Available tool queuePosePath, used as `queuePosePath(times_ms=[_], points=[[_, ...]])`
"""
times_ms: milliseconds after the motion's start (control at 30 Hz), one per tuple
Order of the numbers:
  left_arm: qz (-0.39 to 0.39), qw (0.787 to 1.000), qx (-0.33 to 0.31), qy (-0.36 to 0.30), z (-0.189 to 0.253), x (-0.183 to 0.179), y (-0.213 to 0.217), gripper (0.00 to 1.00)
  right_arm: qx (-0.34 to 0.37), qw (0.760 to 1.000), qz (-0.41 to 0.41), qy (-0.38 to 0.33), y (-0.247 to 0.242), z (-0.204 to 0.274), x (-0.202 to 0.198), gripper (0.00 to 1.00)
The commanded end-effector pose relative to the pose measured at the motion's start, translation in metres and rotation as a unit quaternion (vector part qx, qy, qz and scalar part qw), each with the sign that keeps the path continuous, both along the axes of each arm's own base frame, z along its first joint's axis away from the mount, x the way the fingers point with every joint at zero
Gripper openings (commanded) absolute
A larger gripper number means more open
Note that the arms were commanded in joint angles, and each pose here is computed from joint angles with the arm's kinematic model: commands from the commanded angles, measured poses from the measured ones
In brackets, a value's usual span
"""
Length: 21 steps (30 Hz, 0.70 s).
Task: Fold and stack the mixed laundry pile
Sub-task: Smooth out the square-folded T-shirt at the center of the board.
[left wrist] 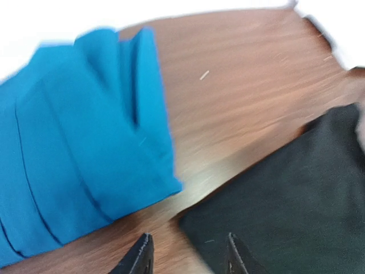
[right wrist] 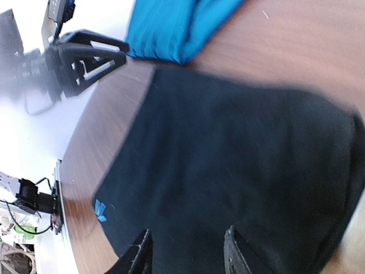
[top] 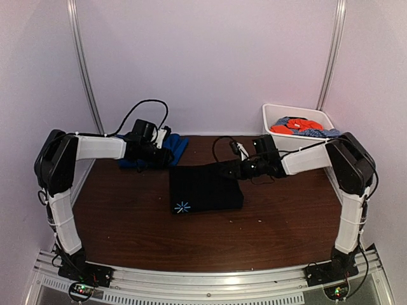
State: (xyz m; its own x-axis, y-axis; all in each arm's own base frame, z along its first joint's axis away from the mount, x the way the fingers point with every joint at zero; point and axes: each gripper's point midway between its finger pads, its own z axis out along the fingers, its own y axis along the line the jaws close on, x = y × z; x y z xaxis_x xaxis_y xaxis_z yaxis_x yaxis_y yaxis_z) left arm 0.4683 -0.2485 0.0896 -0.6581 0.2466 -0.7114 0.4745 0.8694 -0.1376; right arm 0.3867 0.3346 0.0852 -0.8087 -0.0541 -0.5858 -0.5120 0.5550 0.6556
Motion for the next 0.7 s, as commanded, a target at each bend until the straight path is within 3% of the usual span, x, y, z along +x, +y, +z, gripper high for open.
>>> queuePosePath(times_ms=[0, 167, 200, 500, 600, 667], points=[[-0.062, 0.995, -0.068, -0.046, 0.031, -0.014, -0.047, 0.43, 0.016, 0.999, 0.018, -0.042, 0.021, 0.04, 0.026, 0.42], [-0.09, 0.988, -0.122, -0.013, 0.01, -0.028, -0.068, 0.41, 0.015, 0.999, 0.005, -0.033, 0.027, 0.012, 0.058, 0.37], [-0.094, 0.988, -0.123, 0.002, -0.006, -0.029, -0.074, 0.4, 0.012, 1.0, -0.01, -0.02, 0.023, -0.013, 0.076, 0.35], [0.003, 0.995, -0.061, 0.078, -0.075, -0.025, -0.034, 0.39, -0.046, 0.993, -0.099, 0.043, -0.014, -0.079, 0.115, 0.33], [-0.002, 0.994, -0.074, 0.077, -0.065, -0.035, -0.033, 0.43, -0.053, 0.994, -0.089, 0.03, -0.014, -0.071, 0.114, 0.38], [0.005, 0.994, -0.096, 0.053, -0.041, -0.039, -0.029, 0.48, -0.05, 0.996, -0.069, -0.011, -0.01, -0.041, 0.111, 0.42]])
